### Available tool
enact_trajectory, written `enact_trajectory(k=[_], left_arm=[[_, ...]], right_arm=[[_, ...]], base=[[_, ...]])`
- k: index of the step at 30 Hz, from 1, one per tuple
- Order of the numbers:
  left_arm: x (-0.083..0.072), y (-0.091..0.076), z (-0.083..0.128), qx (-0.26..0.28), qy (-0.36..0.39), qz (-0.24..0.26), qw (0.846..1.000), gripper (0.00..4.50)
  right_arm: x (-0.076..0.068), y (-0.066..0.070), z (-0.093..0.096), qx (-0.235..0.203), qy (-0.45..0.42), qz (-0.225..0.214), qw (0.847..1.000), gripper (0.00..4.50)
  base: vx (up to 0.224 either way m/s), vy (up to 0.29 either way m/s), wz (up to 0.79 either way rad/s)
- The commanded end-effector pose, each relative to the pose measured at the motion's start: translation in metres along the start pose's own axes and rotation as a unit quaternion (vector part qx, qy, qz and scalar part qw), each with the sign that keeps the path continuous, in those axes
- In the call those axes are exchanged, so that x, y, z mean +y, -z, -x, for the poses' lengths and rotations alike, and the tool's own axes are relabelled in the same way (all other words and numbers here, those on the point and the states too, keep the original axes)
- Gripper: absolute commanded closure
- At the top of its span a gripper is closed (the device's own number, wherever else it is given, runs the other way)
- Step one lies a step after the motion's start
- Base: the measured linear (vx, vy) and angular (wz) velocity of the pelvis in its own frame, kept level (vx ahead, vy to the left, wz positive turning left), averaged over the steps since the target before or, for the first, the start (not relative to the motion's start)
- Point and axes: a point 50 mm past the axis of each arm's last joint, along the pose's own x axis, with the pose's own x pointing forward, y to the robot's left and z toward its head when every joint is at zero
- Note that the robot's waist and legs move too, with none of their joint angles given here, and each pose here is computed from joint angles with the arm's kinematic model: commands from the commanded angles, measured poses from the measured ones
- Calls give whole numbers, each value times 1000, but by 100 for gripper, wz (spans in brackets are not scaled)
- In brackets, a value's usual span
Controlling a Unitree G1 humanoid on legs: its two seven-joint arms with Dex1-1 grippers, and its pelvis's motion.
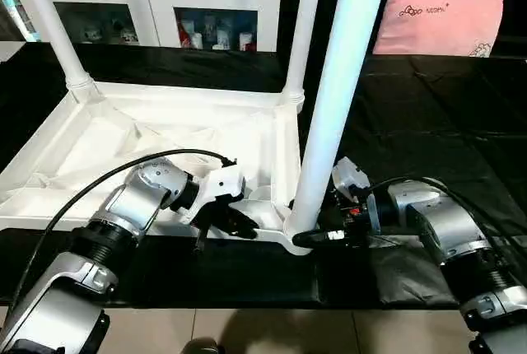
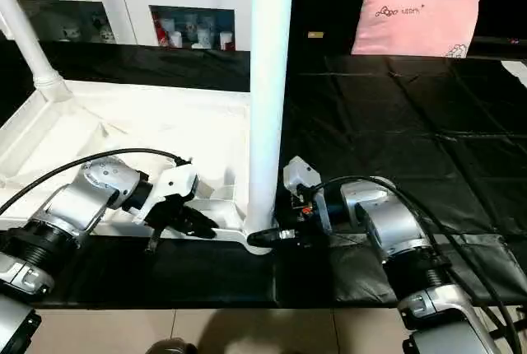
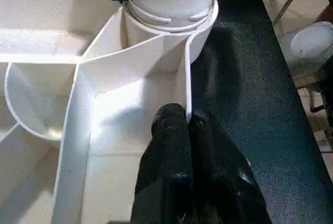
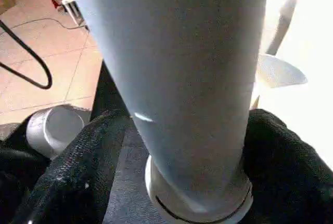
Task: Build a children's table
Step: Rotate leg to tighten
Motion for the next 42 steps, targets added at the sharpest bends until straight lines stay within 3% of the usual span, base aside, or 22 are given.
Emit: enact_trajectory(k=[1, 4, 8, 19, 24, 28, 30, 35, 39, 40, 42], left_arm=[[-1, -9, -4, 10, 33, -29, 999, 450], [-2, -9, -5, 10, 33, -29, 999, 450], [-2, -8, -5, 10, 32, -28, 999, 450], [1, -8, -5, 1, 9, -13, 1000, 450], [13, -14, -10, -30, -69, 44, 996, 450], [22, -24, -17, -60, -125, 84, 987, 450], [30, -33, -25, -78, -170, 115, 976, 450], [41, -49, -40, -101, -231, 150, 956, 450], [43, -51, -42, -102, -245, 155, 952, 450], [44, -51, -40, -97, -250, 152, 951, 450], [45, -50, -37, -90, -256, 148, 951, 450]], right_arm=[[2, 0, 3, -4, -3, 1, 1000, 119], [2, 3, 2, 5, -1, -8, 1000, 147], [1, -1, -3, -26, 24, -8, 999, 184], [2, 0, -9, -25, 31, -24, 999, 232], [-10, 6, -18, -35, 136, -42, 989, 236], [-21, 7, -30, -43, 221, -63, 972, 244], [-32, 3, -42, -53, 289, -92, 951, 246], [-41, -11, -70, -53, 348, -110, 929, 250], [-42, -19, -81, -57, 351, -110, 928, 250], [-40, -22, -86, -59, 340, -99, 933, 195], [-38, -23, -89, -63, 327, -91, 939, 179]], base=[[0, 0, 0], [0, 0, 0], [0, 0, 0], [0, 0, 0], [0, 0, 0], [0, 0, 0], [0, 0, 0], [0, 0, 0], [0, 0, 0], [0, 0, 0], [0, 0, 0]])
